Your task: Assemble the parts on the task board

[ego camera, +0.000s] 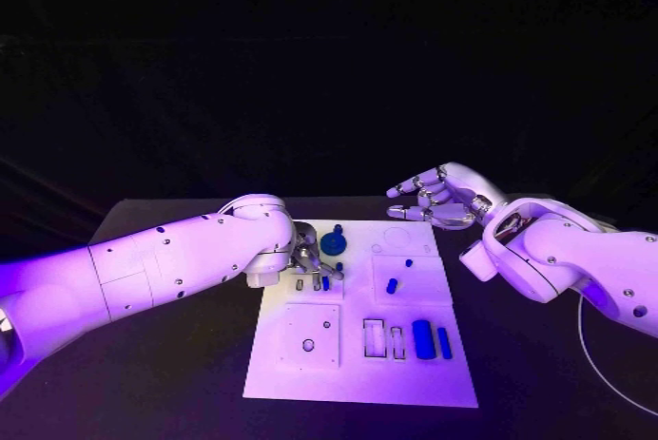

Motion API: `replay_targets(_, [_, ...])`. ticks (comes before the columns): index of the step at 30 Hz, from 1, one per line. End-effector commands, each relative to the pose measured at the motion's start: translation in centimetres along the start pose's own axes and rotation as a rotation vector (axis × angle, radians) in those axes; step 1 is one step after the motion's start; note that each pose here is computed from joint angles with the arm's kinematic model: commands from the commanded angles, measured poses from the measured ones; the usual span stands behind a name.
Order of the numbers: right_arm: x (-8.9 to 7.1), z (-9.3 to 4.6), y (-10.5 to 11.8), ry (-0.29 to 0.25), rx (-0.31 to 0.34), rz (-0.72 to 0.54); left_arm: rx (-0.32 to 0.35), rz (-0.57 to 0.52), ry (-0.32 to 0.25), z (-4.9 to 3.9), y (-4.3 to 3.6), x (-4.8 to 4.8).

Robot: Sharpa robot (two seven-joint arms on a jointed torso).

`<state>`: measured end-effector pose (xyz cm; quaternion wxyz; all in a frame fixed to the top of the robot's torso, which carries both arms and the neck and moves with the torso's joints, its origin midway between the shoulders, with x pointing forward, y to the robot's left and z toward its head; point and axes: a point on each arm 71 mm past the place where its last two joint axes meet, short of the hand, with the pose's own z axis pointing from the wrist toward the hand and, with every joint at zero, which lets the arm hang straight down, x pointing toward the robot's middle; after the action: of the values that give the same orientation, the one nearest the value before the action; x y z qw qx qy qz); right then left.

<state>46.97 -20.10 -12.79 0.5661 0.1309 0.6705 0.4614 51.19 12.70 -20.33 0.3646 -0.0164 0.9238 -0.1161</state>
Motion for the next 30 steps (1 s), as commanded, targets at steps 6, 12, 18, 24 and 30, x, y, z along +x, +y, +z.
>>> replay_targets(6, [0.18, 0.15, -0.17, 0.019, 0.011, -0.002, -0.009, 0.023, 0.000, 0.10, -0.12, -0.06])
replay_targets(12, [0.30, 0.29, -0.28, 0.024, 0.017, -0.002, -0.005, 0.020, -0.003, 0.12, -0.33, -0.05])
replay_targets(18, [0.42, 0.39, -0.36, 0.028, 0.022, -0.002, 0.000, 0.013, 0.007, 0.19, -0.51, 0.02])
replay_targets(24, [0.47, 0.42, -0.40, 0.032, 0.026, -0.004, 0.002, 0.011, 0.012, 0.30, -0.72, 0.06])
replay_targets(30, [0.52, 0.45, -0.43, 0.035, 0.028, -0.005, 0.004, 0.014, 0.015, 0.35, -0.88, 0.10])
